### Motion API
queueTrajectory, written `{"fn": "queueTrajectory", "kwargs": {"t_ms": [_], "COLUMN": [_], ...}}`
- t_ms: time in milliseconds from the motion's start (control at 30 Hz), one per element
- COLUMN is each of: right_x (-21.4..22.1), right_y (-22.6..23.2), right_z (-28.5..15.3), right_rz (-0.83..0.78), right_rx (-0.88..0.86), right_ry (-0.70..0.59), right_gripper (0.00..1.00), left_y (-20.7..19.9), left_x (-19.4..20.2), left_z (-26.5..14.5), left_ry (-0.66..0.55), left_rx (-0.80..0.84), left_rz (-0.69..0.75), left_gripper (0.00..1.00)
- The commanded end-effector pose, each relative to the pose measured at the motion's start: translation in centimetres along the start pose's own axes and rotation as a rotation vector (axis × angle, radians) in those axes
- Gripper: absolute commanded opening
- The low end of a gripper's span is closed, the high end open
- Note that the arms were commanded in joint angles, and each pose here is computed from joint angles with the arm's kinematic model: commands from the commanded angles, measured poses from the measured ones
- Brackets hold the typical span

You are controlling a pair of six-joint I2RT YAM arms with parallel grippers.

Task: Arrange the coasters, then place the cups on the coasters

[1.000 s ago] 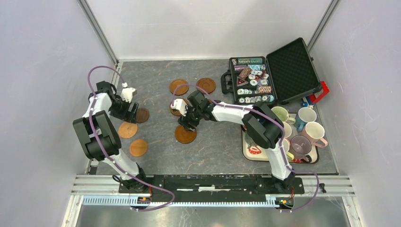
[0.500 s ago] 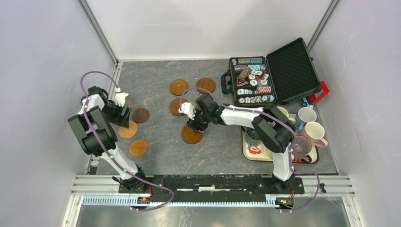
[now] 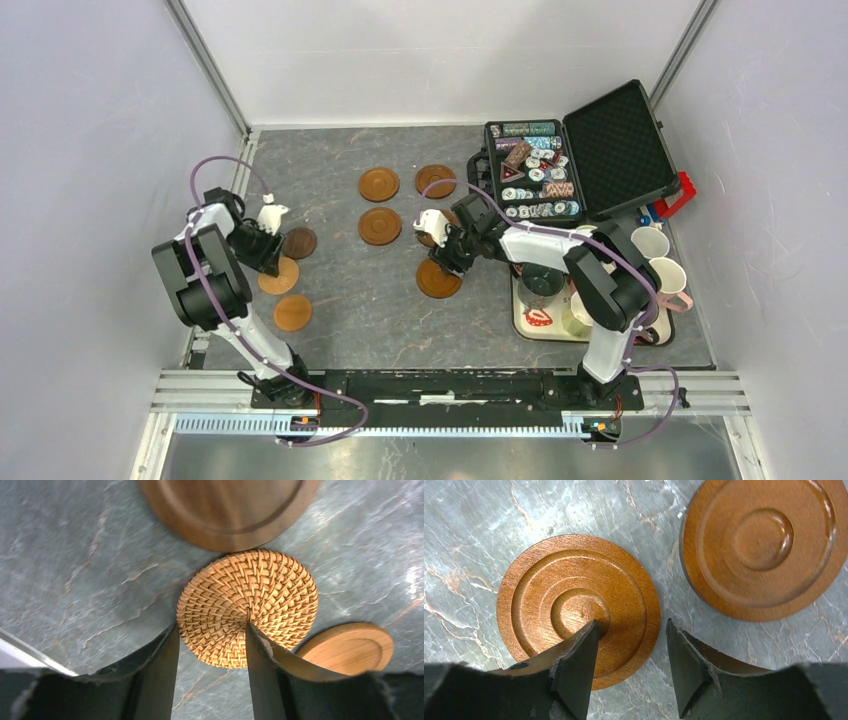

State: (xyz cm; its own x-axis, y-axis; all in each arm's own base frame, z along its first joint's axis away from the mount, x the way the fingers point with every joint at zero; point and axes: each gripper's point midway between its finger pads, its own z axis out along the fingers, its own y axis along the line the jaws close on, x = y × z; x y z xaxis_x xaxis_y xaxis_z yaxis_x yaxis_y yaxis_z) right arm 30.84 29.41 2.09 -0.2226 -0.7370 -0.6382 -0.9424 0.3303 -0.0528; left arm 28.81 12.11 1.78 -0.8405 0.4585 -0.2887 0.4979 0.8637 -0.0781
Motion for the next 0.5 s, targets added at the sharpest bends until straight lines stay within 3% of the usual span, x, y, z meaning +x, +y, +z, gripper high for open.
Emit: {"fn": "queueTrajectory", "kwargs": {"t_ms": [0,467], "right_x": [5.1,3.3], "right_y": [-0.4,-2.2], "right_z": [-1.1,-0.5], "right_rz": [0.036,0.090], "right_rx": [0.040,0.063], "right_ry": [0.142,0.073], "right_gripper": [0.58,0.57], "left_y": [-4.7,-15.8], "left_x": [-0.1,-8.7], "left_z": [1.9,4.0], "left_ry": [0.019,-0.050], "left_rx": [0.097,0.152], "left_rz": [0.090,0.264], "left_gripper": [0.51,0.46]}}
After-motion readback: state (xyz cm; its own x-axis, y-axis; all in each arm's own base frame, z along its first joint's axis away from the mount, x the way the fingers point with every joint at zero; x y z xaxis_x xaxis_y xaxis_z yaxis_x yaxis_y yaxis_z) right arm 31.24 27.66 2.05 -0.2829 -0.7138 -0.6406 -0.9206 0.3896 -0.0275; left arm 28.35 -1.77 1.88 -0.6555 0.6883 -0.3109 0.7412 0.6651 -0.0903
